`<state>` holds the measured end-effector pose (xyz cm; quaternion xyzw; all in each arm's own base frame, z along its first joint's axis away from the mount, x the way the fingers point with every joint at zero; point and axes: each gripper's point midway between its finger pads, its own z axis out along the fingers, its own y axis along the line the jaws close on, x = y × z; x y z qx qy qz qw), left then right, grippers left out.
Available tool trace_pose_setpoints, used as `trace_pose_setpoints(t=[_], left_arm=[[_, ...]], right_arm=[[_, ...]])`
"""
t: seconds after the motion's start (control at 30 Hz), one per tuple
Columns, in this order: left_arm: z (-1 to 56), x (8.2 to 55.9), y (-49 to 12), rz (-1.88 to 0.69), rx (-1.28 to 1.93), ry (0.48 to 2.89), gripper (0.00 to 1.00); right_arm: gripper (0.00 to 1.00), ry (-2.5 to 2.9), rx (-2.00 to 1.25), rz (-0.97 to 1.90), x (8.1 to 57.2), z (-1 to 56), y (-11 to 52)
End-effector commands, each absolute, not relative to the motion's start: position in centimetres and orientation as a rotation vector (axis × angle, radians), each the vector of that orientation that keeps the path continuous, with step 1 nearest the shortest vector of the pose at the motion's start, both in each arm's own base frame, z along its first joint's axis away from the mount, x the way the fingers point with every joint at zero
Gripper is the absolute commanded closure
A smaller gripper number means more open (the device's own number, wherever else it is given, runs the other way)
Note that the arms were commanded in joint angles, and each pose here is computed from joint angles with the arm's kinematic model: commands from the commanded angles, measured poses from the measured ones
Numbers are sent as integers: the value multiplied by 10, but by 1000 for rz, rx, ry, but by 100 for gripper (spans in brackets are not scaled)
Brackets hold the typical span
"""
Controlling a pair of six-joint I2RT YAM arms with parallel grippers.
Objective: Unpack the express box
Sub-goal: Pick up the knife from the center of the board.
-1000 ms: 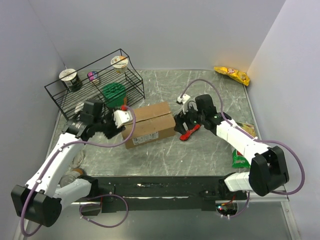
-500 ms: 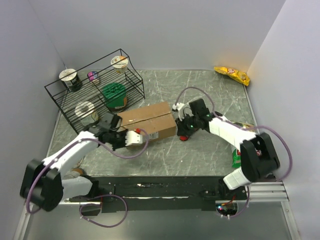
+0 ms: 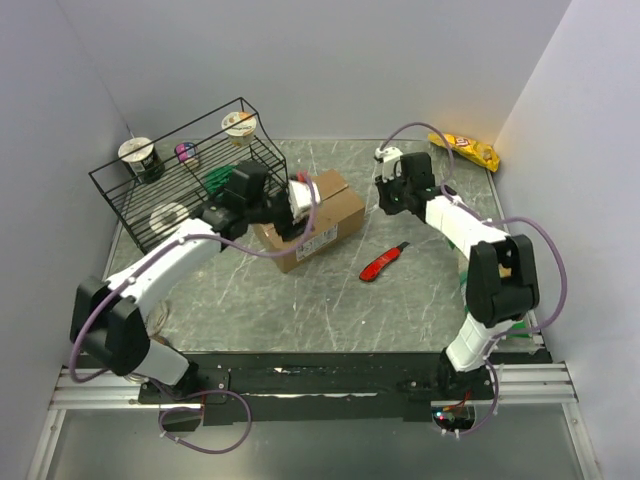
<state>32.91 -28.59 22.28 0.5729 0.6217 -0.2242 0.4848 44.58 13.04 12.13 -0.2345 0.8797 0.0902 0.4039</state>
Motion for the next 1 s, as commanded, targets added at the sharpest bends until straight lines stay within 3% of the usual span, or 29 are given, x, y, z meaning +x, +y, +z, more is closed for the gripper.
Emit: trace_pose_setpoints(t=[0.0, 0.17, 0.3, 0.5, 0.97], left_arm=[[267, 368, -249, -464, 1039, 1676, 28], [240, 374, -217, -409, 938, 1844, 23], [229, 364, -212, -440, 884, 1893, 21], [224, 366, -200, -376, 842, 1930, 20], [234, 355, -178, -387, 755, 1933, 17]], right_arm=[[62, 2246, -409, 226, 405, 153, 121], [42, 2486, -120, 411, 335, 123, 129], [29, 2557, -132, 352, 327, 110, 133], [28, 2696, 48, 298, 313, 82, 136], [32, 2870, 50, 85, 288, 20, 148]])
